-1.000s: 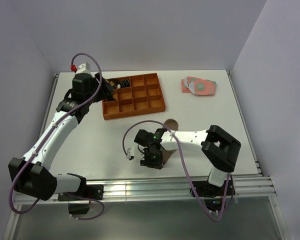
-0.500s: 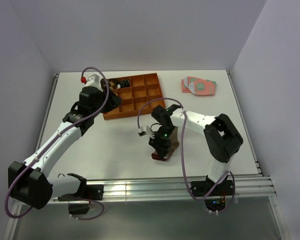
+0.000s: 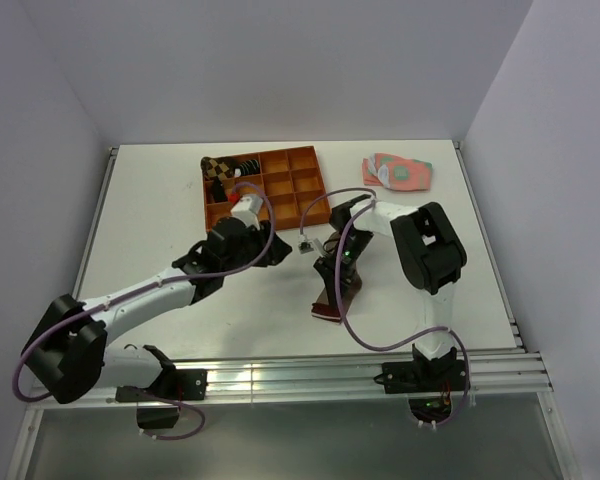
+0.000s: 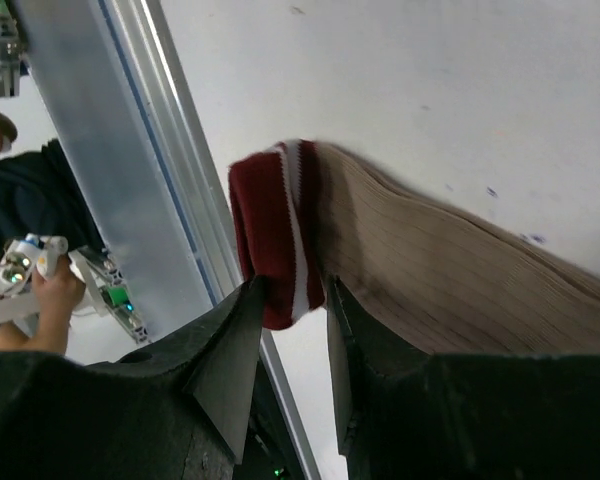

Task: Roll the socks
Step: Roll the sock at the center of the board.

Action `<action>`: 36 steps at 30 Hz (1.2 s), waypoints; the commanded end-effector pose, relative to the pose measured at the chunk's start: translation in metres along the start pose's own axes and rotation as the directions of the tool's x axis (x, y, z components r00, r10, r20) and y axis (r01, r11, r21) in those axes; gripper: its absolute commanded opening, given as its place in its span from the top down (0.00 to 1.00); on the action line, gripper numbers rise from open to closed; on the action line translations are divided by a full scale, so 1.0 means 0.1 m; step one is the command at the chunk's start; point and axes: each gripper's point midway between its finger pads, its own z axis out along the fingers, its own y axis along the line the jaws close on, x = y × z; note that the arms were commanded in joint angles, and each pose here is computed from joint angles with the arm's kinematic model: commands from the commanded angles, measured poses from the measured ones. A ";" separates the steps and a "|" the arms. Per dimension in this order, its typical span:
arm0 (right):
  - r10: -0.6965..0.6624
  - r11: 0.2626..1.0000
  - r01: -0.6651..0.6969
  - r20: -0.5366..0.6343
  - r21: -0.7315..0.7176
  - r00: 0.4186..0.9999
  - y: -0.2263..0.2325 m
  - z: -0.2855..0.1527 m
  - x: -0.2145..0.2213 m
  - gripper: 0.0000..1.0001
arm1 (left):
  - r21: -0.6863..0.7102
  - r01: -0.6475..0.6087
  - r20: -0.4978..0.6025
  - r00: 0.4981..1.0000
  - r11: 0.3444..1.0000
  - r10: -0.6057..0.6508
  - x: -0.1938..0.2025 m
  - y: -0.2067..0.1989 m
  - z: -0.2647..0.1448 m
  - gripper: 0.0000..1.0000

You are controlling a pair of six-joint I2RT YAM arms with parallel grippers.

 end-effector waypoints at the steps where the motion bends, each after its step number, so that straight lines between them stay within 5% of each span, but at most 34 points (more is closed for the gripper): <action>1: 0.036 0.999 -0.036 0.031 0.018 0.999 -0.03 -0.07 -0.06 0.61 | 0.150 -0.076 0.036 0.997 0.986 0.071 0.06 -0.35 0.08 0.56; 24: 0.065 0.976 -0.073 0.048 0.207 0.997 -0.38 -0.07 0.01 0.62 | 0.310 -0.291 -0.171 0.920 0.905 0.354 1.51 -0.56 0.14 0.58; 36: 0.053 0.965 -0.065 0.054 0.253 0.997 -0.41 -0.12 0.02 0.63 | 0.234 -0.325 -0.203 0.905 0.916 0.373 1.70 -0.42 0.45 0.58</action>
